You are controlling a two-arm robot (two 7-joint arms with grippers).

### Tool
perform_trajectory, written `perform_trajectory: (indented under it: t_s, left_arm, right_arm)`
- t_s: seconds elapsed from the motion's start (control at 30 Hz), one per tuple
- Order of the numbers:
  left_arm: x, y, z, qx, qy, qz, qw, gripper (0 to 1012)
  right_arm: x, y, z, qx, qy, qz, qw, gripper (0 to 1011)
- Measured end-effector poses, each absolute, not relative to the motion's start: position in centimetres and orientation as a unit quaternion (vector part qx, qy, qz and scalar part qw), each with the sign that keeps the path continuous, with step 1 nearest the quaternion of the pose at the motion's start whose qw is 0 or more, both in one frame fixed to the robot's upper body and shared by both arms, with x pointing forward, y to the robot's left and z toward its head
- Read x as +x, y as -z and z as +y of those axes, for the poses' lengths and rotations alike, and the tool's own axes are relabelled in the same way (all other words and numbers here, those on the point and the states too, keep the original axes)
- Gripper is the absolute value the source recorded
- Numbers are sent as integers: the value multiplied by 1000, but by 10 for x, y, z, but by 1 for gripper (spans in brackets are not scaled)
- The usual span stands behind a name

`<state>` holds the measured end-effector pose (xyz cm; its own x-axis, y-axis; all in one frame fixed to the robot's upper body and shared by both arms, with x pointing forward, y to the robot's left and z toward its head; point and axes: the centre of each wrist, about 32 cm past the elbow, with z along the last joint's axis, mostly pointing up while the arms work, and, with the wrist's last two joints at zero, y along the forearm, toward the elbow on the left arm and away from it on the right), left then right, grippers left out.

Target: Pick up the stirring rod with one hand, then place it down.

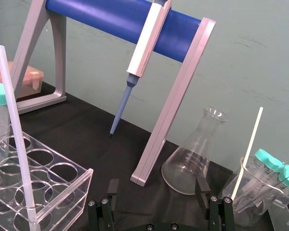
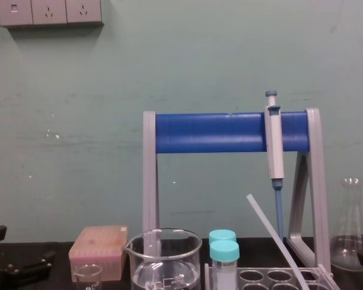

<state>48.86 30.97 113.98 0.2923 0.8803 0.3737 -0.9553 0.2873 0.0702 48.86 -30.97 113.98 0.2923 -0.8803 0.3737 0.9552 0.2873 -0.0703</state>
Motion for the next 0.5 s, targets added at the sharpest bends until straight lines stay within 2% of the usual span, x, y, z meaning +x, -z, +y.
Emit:
perform_trajectory:
  t_s: [0.5]
  left_arm:
    - [489,-1140,310,141,-580,-132,791,1000]
  right_arm:
    - [489,-1140,-310,-141,580,-132,791,1000]
